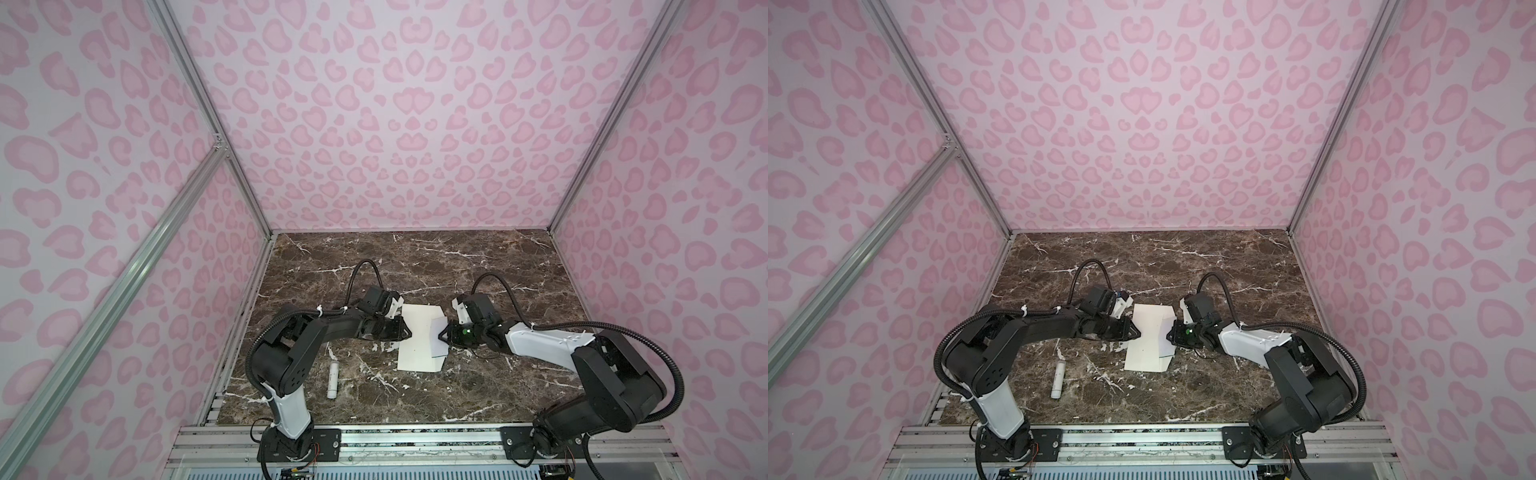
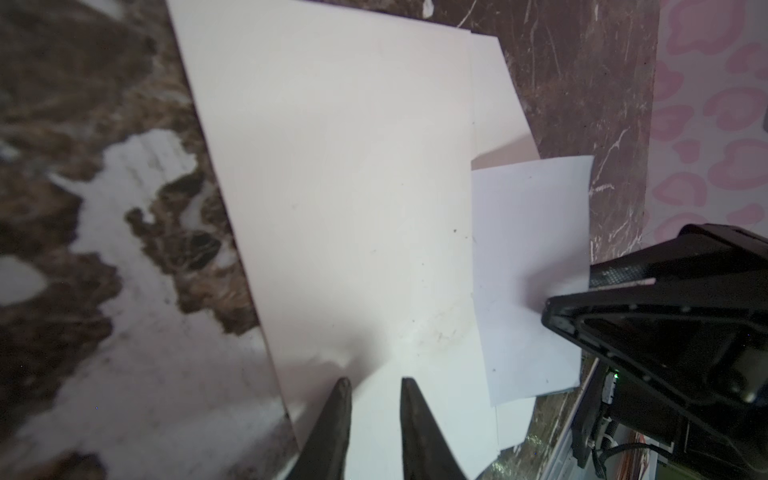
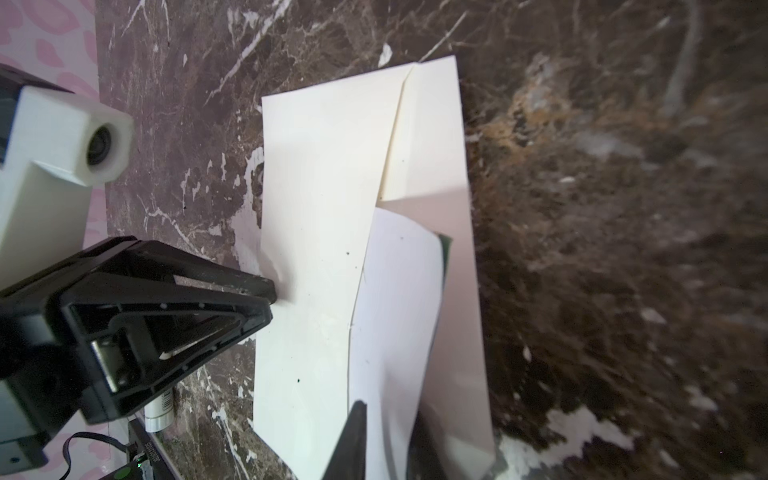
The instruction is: Place the letter into the envelope and seal it
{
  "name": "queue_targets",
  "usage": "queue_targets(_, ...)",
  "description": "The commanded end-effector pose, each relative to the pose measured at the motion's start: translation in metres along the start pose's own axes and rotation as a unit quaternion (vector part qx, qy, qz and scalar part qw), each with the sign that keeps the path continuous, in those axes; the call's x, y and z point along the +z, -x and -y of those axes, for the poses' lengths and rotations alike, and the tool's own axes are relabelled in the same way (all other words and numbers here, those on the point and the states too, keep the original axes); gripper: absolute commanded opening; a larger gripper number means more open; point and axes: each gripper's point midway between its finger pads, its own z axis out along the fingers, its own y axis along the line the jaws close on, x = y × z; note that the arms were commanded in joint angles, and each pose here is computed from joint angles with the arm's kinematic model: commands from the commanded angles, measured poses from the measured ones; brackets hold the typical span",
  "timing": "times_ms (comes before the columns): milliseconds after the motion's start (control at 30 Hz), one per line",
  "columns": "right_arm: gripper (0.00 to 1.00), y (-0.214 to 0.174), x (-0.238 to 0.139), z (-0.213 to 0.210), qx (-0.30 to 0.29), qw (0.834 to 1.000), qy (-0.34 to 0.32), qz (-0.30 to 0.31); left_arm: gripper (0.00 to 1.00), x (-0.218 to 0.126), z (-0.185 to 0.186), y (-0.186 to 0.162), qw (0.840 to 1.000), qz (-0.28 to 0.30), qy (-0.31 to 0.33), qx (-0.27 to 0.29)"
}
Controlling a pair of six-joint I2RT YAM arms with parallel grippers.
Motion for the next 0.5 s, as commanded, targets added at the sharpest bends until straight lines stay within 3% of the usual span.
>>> queue_targets(0,0.11,0.000,0.003,0.000,0.001,1.000,0.002,-0.002,0.26,-0.002,-0.041,-0.027,0.994,-0.037,0.095,-0.034)
queue_targets(167,0.05,-0.001,0.010,-0.004,0.009,1.000,0.013,-0.008,0.26,-0.001,-0.039,-0.025,0.995,-0.037,0.090,-0.035)
queue_targets(467,0.03,-0.002,0.021,-0.004,0.023,0.999,0.023,-0.008,0.26,-0.002,-0.035,-0.024,0.995,-0.035,0.082,-0.034)
